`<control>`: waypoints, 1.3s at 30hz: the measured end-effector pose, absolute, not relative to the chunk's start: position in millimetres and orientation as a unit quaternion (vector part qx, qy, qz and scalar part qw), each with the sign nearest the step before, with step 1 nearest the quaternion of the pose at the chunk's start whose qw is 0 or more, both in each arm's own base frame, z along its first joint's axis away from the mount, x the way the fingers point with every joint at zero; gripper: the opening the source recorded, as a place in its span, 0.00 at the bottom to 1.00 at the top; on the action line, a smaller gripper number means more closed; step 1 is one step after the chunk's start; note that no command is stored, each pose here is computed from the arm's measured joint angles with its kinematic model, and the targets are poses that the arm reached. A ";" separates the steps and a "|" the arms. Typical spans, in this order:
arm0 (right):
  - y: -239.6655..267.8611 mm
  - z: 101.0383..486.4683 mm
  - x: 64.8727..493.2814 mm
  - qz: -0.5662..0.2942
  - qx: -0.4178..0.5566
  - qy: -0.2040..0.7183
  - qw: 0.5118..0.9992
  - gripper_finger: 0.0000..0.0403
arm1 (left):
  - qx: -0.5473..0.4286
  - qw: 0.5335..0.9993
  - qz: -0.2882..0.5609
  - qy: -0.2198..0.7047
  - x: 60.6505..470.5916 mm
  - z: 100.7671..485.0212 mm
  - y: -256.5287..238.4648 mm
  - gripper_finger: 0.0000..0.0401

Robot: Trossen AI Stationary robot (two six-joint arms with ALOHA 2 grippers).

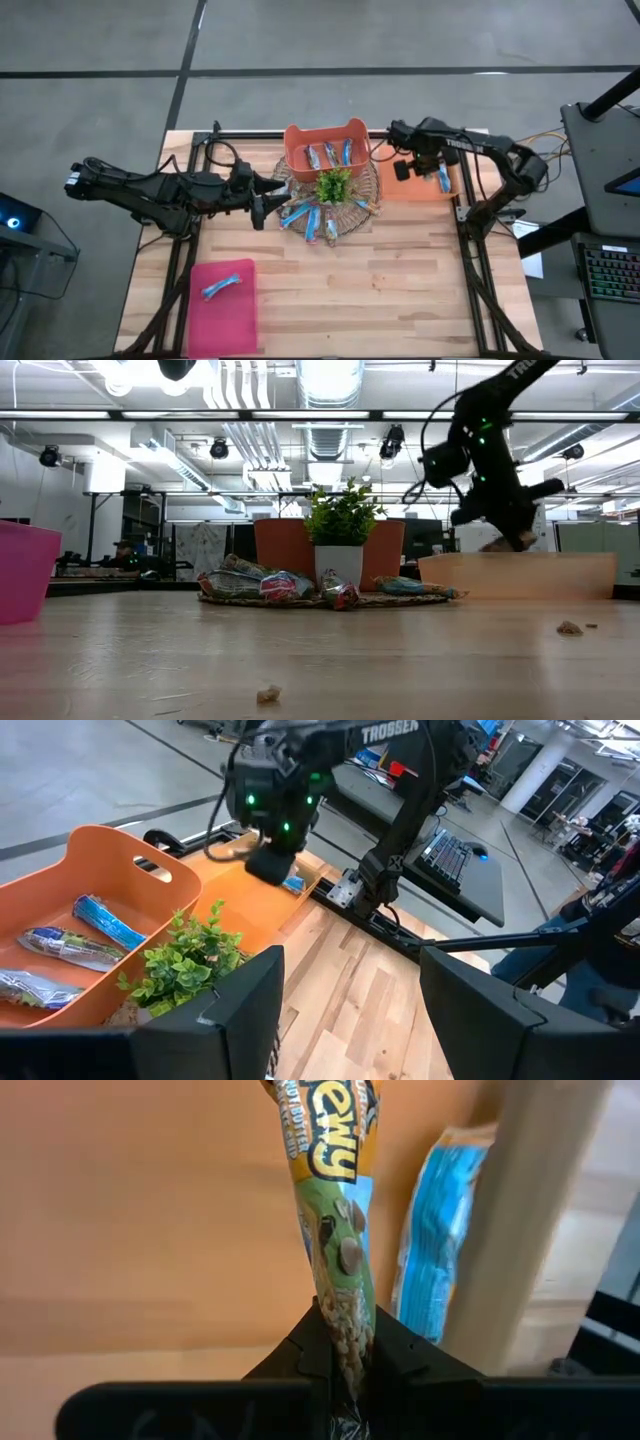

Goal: Pick and place Granola Bars by type
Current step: Put the orange granola bar into the orange bin

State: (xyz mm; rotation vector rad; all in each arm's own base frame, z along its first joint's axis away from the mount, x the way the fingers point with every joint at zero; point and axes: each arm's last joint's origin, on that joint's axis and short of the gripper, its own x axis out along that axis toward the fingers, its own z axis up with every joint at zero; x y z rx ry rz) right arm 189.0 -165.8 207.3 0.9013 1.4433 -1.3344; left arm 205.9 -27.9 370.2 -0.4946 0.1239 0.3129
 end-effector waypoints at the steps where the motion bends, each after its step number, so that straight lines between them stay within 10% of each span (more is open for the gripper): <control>1: -163.8 202.1 186.7 -0.545 0.368 0.592 0.466 0.04 | -0.244 0.956 0.154 0.061 205.9 370.2 -27.9 0.54; 22: -160.0 145.4 147.6 -0.569 0.398 0.564 0.447 0.04 | -0.243 0.956 0.154 0.061 205.9 370.2 -27.9 0.54; 39: -164.4 198.4 155.2 -0.579 0.347 0.490 0.552 0.44 | -0.244 0.955 0.154 0.061 205.9 370.2 -27.9 0.54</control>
